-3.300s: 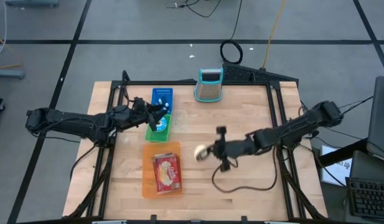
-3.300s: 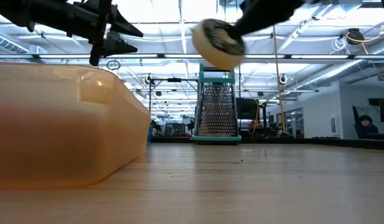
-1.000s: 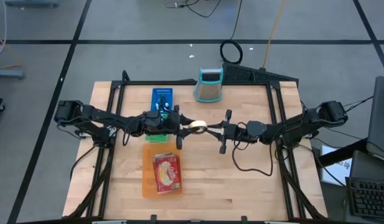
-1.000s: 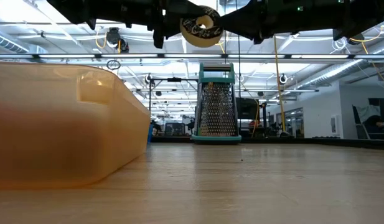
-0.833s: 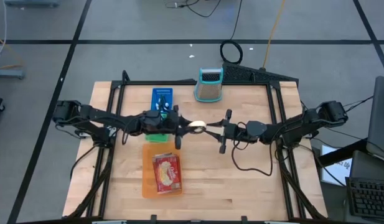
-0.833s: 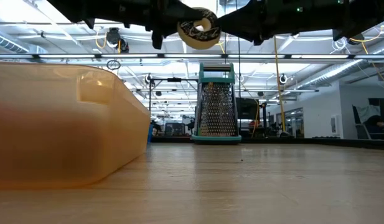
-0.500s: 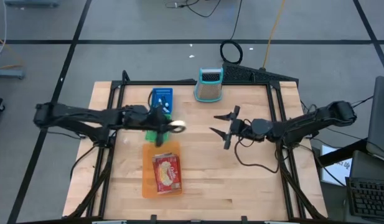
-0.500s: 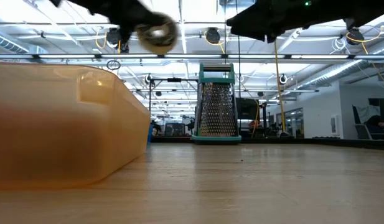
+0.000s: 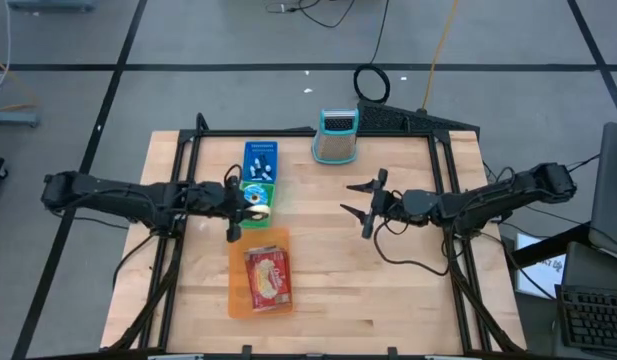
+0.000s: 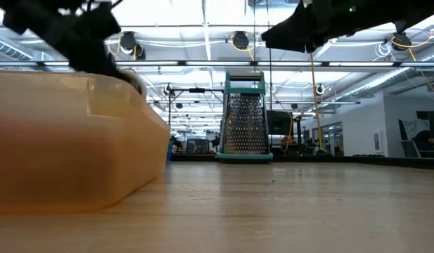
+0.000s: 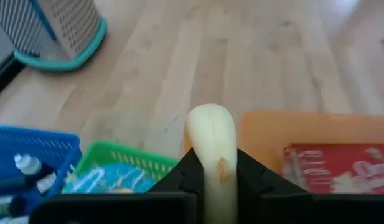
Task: Pick & Place Food Item
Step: Put the black donut into the green bin
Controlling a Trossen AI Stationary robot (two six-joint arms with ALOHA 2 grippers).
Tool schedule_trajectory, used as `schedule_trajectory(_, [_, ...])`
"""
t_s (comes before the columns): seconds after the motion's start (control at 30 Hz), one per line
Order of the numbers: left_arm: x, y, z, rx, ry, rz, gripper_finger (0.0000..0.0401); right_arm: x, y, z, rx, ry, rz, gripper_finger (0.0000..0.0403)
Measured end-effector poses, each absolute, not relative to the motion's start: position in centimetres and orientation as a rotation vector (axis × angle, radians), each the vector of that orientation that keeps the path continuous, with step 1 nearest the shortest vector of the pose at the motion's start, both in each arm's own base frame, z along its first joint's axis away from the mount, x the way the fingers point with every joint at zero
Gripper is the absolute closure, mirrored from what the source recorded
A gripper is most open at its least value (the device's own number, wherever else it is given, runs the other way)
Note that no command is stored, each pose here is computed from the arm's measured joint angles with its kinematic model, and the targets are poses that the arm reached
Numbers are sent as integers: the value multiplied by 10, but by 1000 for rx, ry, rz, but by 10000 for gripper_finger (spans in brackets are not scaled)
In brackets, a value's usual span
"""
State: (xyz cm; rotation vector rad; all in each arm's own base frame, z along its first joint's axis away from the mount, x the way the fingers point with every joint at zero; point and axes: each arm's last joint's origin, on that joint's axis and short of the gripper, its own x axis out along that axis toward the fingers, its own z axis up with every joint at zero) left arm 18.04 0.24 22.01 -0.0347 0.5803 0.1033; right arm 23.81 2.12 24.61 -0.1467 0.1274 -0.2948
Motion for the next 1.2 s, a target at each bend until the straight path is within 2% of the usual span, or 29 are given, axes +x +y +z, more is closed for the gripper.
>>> schedule_trajectory(0.17, [174, 10, 189, -71, 592, 160, 349, 238, 20, 246, -145, 125, -298, 174])
schedule_trajectory(0.33, [169, 14, 177, -101, 609, 151, 362, 238, 20, 246, -144, 126, -297, 177])
schedule_trajectory(0.7, [168, 17, 173, -90, 631, 162, 356, 238, 20, 245, -133, 132, -297, 181])
schedule_trajectory(0.97, [161, 16, 165, -32, 749, 123, 363, 238, 20, 245, -124, 132, -297, 181])
schedule_trajectory(1.2, [161, 15, 165, -60, 743, 133, 348, 238, 20, 245, -125, 132, -297, 179])
